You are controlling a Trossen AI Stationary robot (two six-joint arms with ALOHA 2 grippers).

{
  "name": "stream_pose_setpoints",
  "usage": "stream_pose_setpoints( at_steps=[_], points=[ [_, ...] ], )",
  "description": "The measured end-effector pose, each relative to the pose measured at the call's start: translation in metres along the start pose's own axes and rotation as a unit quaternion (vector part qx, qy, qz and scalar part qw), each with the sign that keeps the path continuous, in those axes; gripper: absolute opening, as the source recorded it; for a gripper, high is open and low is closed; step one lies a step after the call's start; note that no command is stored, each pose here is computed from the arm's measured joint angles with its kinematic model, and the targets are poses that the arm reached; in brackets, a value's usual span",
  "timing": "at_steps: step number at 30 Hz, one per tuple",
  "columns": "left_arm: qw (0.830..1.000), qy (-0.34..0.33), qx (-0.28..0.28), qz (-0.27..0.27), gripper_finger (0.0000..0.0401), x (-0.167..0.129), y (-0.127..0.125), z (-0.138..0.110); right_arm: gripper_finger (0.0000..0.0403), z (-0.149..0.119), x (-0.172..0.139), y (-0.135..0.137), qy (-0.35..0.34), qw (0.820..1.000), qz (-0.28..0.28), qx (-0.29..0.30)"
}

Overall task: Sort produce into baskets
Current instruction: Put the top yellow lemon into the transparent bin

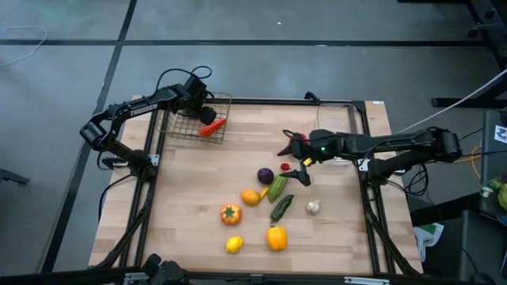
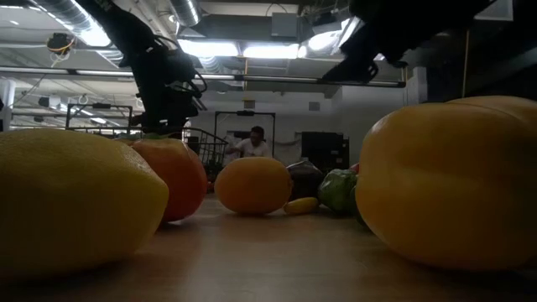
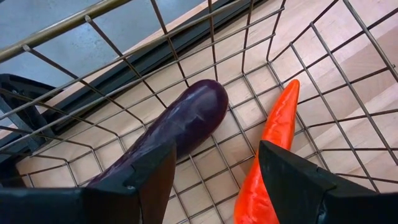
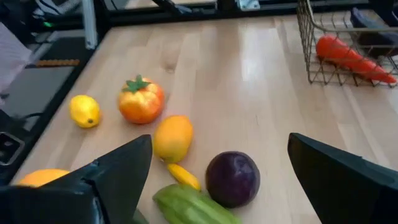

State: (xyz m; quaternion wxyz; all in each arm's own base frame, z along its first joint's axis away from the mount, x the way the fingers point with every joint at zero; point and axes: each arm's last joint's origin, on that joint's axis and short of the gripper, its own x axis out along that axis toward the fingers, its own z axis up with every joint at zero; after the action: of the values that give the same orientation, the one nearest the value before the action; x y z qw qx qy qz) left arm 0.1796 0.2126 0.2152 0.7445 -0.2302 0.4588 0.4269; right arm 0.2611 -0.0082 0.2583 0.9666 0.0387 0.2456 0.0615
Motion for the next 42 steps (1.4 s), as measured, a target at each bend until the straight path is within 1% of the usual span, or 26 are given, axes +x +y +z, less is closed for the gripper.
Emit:
stream_pose_setpoints(
  at_steps=[4,8,11,15,19,23,27,32,42],
  points=[
    [1.000,0.000,-0.005,0.000,0.0225,0.000,0.000,0.000,0.0373,-0.001,0.014,-0.004,0.019,1.000,-0.018,0.003],
    [1.000,0.000,-0.005,0.000,0.0225,0.000,0.000,0.000,0.0373,-0.002,0.027,-0.006,0.034,0.999,-0.018,0.006],
    [1.000,0.000,-0.005,0.000,0.0225,0.000,0.000,0.000,0.0373,0.000,0.037,-0.001,0.042,0.999,-0.009,0.004],
    [1.000,0.000,-0.005,0.000,0.0225,0.000,0.000,0.000,0.0373,0.007,0.053,0.016,0.040,0.999,0.015,-0.012],
    [1.000,0.000,-0.005,0.000,0.0225,0.000,0.000,0.000,0.0373,0.009,0.071,0.033,0.052,0.998,0.007,-0.025],
    [1.000,0.000,-0.014,0.000,0.0225,0.000,0.000,0.000,0.0373,0.010,0.091,0.046,0.063,0.998,-0.015,0.012],
    [1.000,0.000,-0.022,0.000,0.0225,0.000,0.000,0.000,0.0373,0.005,0.109,0.053,0.082,0.996,-0.022,0.040],
    [1.000,0.002,-0.020,-0.001,0.0225,0.000,-0.002,-0.001,0.0373,0.001,0.125,0.058,0.092,0.994,-0.041,0.046],
    [1.000,0.001,-0.016,-0.001,0.0225,0.000,-0.002,0.000,0.0373,-0.016,0.144,0.058,0.121,0.991,-0.047,0.045]
  ],
)
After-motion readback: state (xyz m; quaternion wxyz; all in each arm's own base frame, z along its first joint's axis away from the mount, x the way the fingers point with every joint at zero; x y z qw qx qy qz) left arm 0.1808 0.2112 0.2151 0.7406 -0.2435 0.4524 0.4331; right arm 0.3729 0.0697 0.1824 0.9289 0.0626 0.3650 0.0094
